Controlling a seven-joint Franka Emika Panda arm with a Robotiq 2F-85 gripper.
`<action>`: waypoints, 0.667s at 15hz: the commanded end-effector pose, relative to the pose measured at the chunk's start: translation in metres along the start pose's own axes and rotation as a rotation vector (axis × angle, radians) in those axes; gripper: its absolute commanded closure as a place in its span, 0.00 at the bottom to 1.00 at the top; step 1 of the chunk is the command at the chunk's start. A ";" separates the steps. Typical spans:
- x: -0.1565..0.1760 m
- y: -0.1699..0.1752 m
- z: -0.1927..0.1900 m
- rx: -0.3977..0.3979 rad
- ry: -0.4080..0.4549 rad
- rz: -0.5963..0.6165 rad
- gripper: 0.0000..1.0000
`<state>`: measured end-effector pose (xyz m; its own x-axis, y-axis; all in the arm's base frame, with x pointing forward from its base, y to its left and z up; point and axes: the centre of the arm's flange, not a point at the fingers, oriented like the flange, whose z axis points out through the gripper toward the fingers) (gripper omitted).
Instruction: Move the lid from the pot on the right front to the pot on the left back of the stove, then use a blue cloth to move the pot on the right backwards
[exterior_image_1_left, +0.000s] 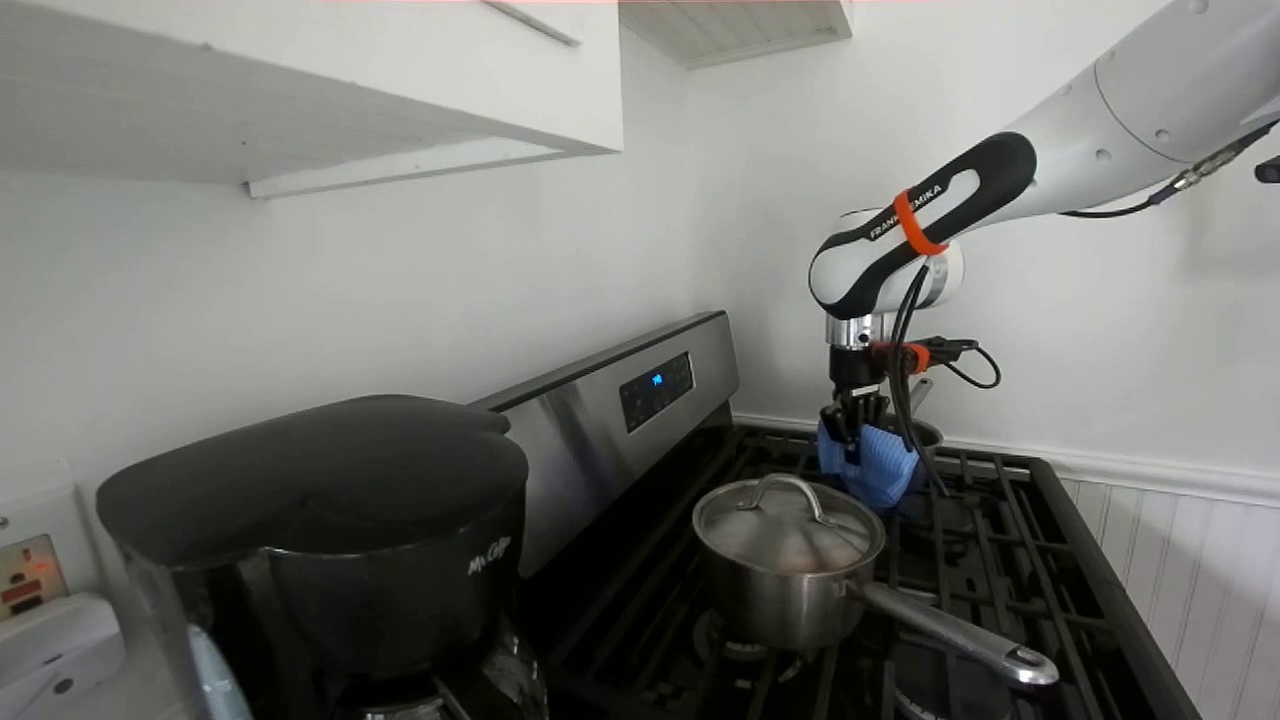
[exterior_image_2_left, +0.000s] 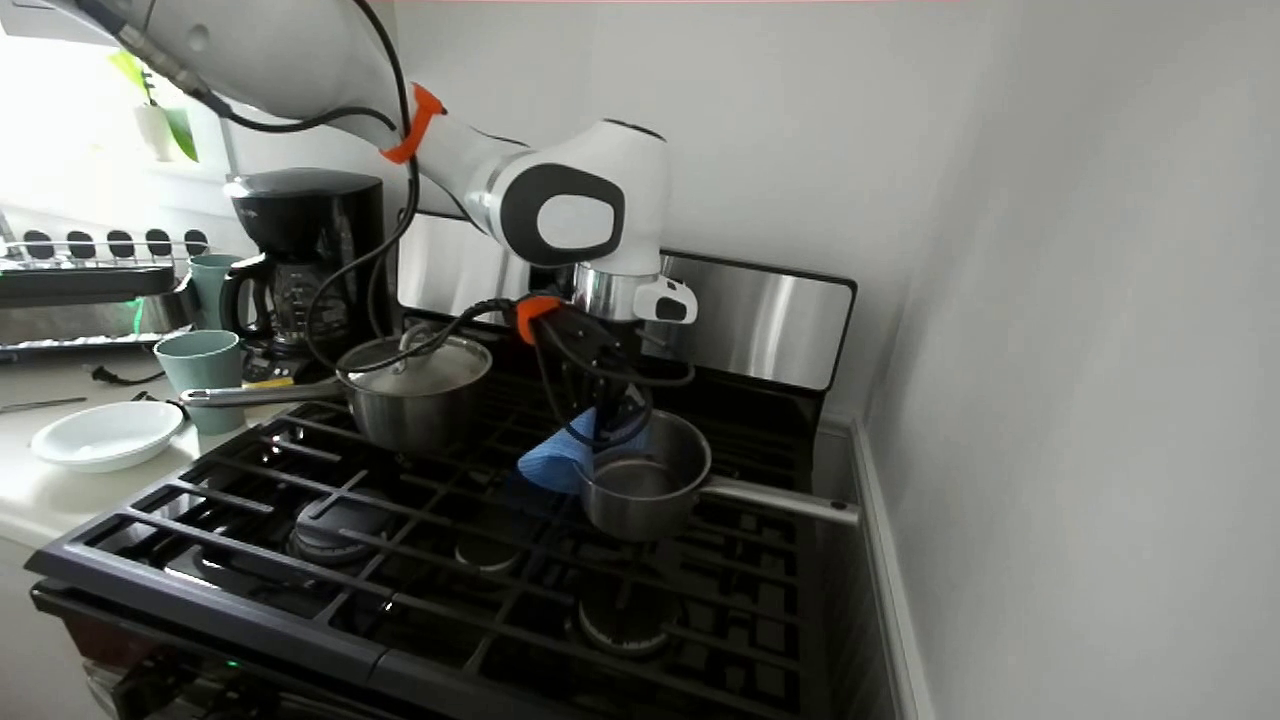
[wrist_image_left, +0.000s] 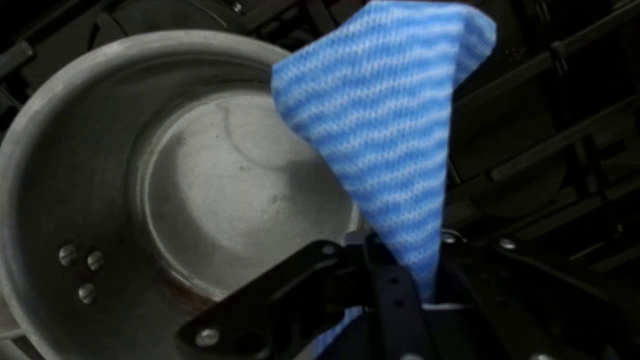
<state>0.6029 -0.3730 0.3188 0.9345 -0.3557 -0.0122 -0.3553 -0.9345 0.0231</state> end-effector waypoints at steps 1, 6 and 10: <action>0.024 -0.009 -0.023 -0.005 0.049 -0.034 0.98; 0.014 -0.011 -0.012 0.001 0.036 -0.022 0.93; 0.026 -0.012 -0.011 0.009 0.030 -0.014 0.98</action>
<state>0.6198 -0.3675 0.3273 0.9421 -0.3348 0.0169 -0.3351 -0.9420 0.0203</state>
